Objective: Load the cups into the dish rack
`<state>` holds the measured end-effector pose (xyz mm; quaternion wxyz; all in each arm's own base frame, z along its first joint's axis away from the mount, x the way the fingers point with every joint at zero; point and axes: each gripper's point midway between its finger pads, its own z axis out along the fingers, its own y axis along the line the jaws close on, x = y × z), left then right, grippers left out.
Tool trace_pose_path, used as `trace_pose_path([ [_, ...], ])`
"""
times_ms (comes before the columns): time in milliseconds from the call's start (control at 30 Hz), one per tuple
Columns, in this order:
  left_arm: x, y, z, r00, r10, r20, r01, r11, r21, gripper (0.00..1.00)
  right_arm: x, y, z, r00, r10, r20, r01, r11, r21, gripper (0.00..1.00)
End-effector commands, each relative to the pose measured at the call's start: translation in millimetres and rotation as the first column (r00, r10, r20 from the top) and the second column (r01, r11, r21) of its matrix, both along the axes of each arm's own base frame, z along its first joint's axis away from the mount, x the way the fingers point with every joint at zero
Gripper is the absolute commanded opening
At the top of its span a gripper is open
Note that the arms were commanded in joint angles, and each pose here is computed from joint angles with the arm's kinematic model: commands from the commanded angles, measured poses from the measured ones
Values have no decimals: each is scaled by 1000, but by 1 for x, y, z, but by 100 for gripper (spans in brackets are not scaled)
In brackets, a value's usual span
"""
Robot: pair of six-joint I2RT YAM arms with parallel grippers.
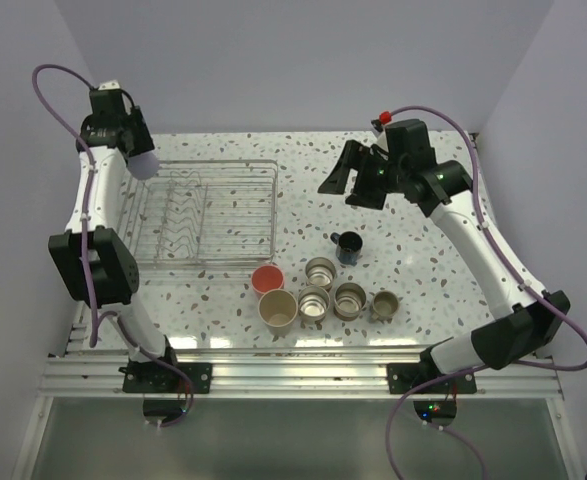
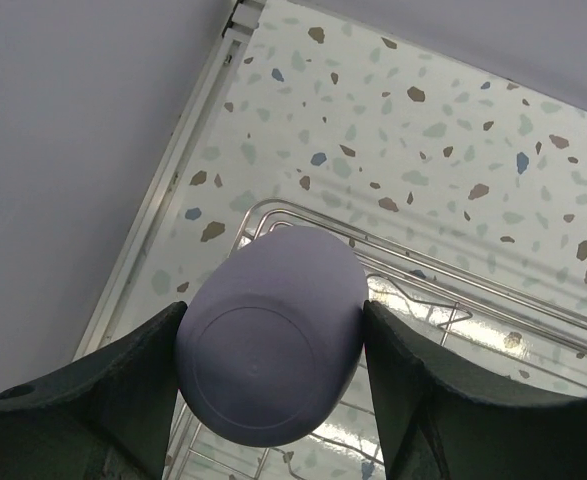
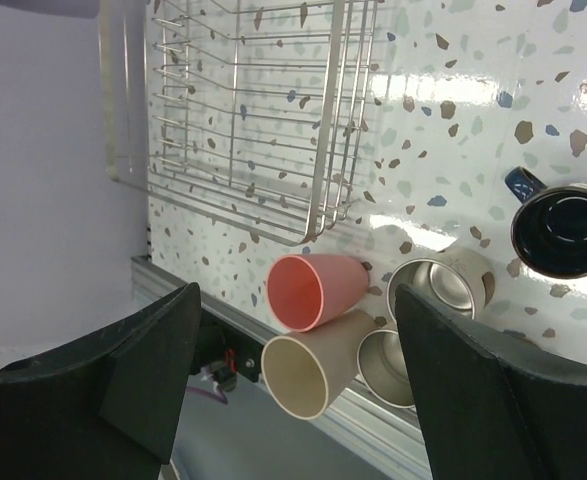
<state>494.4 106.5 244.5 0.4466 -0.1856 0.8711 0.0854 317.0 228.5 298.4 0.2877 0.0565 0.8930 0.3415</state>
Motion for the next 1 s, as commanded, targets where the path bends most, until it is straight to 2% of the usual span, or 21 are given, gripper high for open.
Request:
trace_pose_path([
  [0,6,-5,13,999,-9,35,8,1000,9,0,-5,-9,7,999,-3,39,4,1000,-26,82],
  [633,-7,6,-86,987,10,-162,-8,1000,13,0,-3,-10,-12,1000,0,-2,0,998,-60,80],
  [967,-2,6,-120,983,0,-183,-2,1000,-10,0,-4,-12,-18,1000,5,-20,-7,996,-86,80],
])
